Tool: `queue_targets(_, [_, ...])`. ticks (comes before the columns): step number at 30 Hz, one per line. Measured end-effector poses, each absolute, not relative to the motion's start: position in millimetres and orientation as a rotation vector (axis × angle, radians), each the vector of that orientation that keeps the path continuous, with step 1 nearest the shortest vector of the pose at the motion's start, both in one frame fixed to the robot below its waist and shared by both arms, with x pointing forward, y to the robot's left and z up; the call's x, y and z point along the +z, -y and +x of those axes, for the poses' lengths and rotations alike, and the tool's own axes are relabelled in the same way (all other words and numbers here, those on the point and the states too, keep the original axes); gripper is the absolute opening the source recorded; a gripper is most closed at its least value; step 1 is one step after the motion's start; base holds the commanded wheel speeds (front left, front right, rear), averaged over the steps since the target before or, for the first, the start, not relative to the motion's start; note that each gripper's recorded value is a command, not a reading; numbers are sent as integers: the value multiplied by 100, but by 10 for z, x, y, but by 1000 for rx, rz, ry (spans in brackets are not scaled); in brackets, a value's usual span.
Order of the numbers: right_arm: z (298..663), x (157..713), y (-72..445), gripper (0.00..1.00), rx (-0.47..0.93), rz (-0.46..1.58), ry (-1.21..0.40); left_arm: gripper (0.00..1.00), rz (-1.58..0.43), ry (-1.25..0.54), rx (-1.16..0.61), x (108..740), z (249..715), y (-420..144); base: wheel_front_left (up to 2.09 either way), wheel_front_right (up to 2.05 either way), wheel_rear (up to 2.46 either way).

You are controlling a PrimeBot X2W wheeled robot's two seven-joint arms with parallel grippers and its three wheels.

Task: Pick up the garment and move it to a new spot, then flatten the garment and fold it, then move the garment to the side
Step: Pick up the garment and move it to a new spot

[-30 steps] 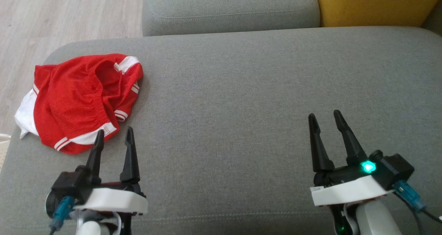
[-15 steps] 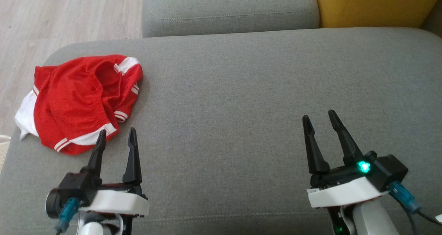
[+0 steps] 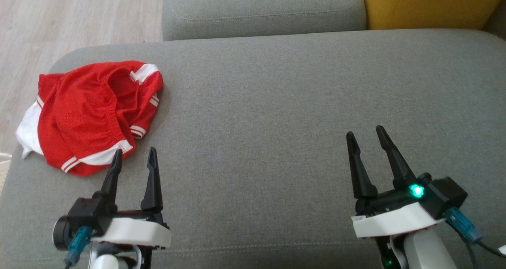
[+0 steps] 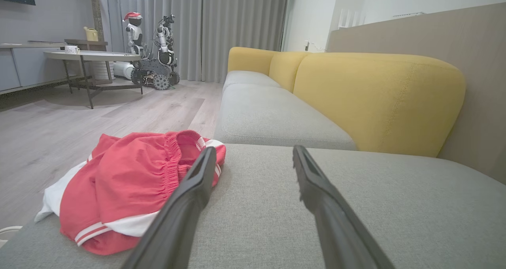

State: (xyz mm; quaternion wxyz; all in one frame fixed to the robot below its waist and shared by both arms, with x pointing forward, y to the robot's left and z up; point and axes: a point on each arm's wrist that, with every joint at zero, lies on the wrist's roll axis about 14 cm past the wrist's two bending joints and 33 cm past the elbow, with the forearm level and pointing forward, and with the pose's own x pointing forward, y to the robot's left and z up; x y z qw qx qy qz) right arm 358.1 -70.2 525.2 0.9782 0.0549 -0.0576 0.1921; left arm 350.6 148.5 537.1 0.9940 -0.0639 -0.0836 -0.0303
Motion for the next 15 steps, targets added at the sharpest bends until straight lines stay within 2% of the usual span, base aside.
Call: queue_targets(15, [3619,5280,513,100,445,112,121,100,-104,176,13,5382,3400,-1686,0,0,0])
